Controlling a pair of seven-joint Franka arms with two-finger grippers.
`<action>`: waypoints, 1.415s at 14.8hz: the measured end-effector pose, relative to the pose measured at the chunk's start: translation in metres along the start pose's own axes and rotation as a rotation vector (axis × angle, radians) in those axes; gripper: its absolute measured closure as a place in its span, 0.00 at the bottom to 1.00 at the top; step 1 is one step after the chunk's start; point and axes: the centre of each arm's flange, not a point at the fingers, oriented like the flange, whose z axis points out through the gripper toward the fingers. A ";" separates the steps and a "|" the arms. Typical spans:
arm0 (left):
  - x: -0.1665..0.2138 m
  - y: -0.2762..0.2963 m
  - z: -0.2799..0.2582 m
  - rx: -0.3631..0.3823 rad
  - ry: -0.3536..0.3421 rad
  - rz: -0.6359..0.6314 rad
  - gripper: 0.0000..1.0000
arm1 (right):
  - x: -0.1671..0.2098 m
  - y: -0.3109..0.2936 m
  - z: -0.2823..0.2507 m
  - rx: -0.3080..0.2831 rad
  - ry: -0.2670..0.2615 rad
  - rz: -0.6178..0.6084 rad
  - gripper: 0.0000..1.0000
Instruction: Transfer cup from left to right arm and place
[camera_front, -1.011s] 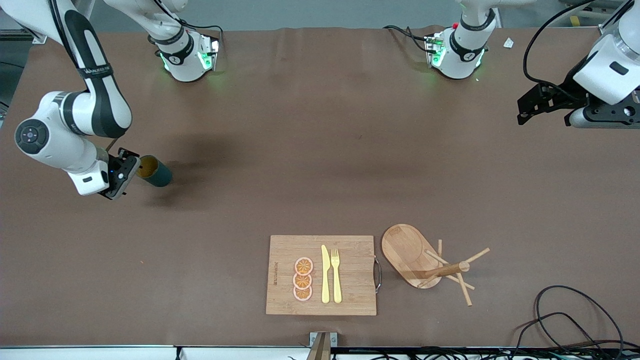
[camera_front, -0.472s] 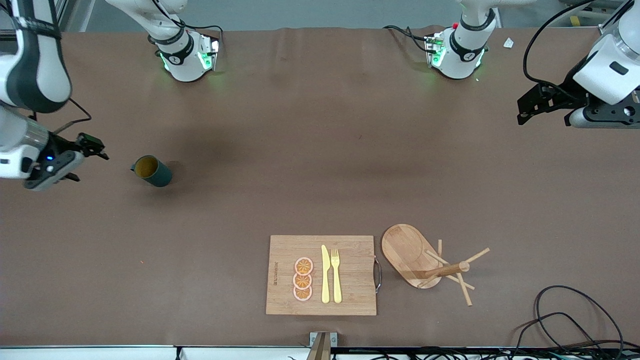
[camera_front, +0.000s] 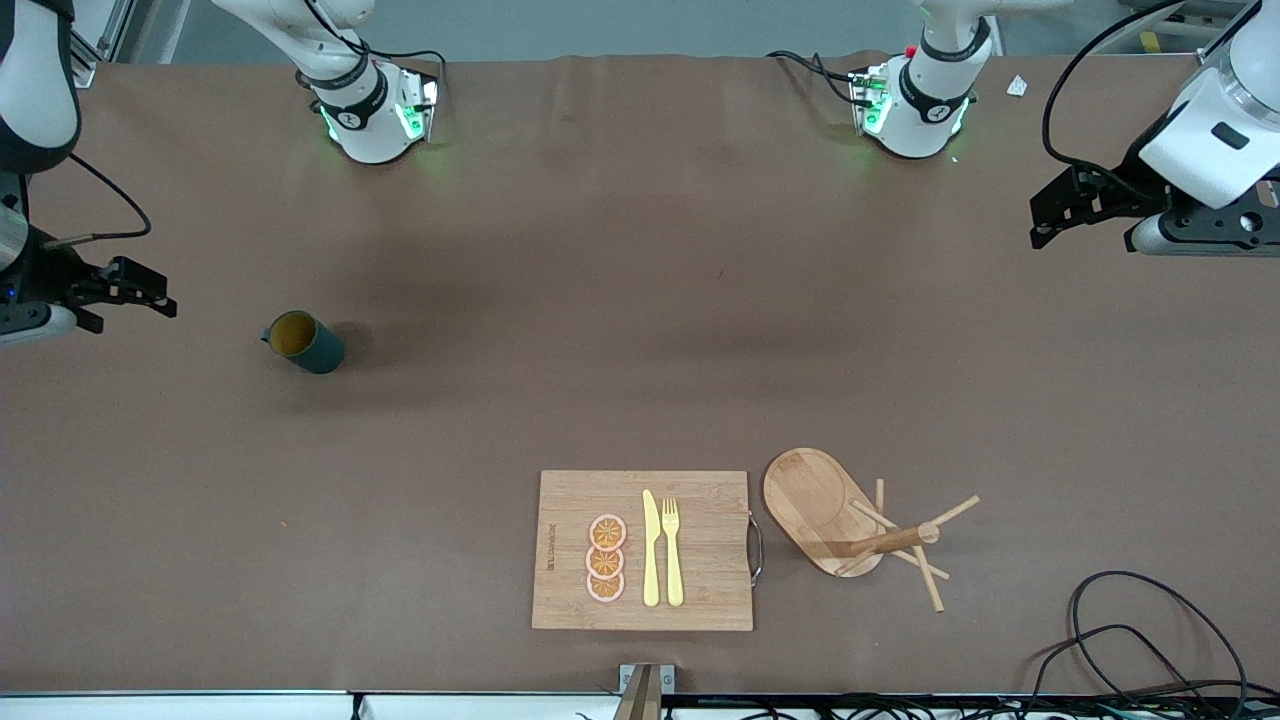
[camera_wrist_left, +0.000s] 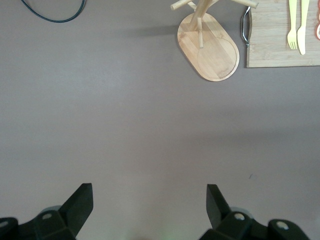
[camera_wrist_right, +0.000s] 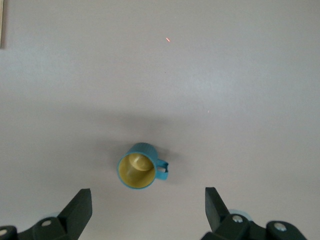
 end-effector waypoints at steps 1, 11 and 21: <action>0.000 0.000 0.000 0.000 0.000 0.000 0.00 | -0.002 -0.004 -0.009 0.003 -0.009 0.036 0.00; 0.001 -0.001 -0.006 -0.003 0.021 -0.002 0.00 | 0.009 -0.036 -0.080 -0.027 0.056 0.160 0.00; 0.002 -0.001 -0.008 -0.004 0.029 -0.003 0.00 | 0.008 -0.031 -0.083 -0.094 0.001 0.149 0.00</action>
